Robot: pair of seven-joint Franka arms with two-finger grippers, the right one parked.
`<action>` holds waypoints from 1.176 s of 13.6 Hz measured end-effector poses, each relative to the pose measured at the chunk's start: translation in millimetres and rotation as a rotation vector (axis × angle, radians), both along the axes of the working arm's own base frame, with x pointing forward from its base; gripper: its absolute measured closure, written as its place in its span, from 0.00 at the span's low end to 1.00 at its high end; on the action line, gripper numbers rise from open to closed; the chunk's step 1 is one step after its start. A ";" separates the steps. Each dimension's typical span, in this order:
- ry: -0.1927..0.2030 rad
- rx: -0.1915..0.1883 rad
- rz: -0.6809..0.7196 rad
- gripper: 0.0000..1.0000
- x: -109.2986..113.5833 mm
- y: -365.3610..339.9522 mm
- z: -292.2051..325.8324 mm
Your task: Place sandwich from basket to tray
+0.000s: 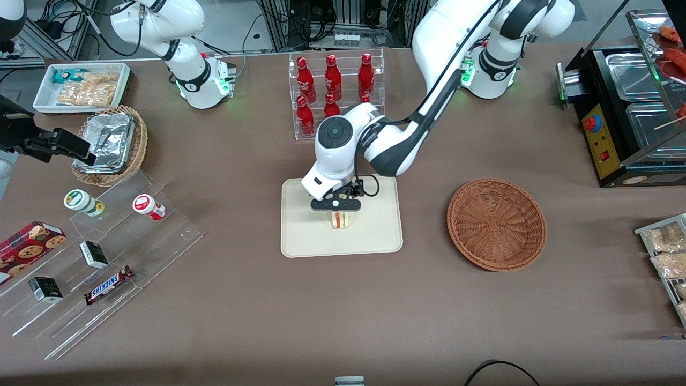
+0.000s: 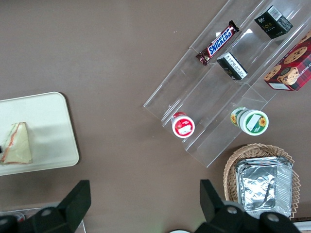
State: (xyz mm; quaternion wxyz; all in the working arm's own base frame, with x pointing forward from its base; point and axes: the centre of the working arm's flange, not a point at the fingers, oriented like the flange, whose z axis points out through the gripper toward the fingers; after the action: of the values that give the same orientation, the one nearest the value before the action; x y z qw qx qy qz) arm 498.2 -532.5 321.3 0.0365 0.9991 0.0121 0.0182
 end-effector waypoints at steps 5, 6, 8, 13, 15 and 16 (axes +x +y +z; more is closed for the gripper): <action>0.029 0.030 0.137 0.00 37.3 82.1 107.6; 0.040 0.040 0.173 0.00 45.1 106.6 129.0; 0.062 0.066 0.246 0.00 58.2 159.2 166.6; 0.098 0.098 0.392 0.00 86.8 281.4 216.3; 0.116 0.105 0.375 0.00 98.9 330.2 221.6; 0.135 0.112 0.357 0.00 102.2 357.1 224.5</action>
State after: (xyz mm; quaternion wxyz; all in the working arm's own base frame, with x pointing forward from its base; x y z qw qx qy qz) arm 600.4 -175.4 545.8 -0.0238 0.9806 0.1902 -0.0418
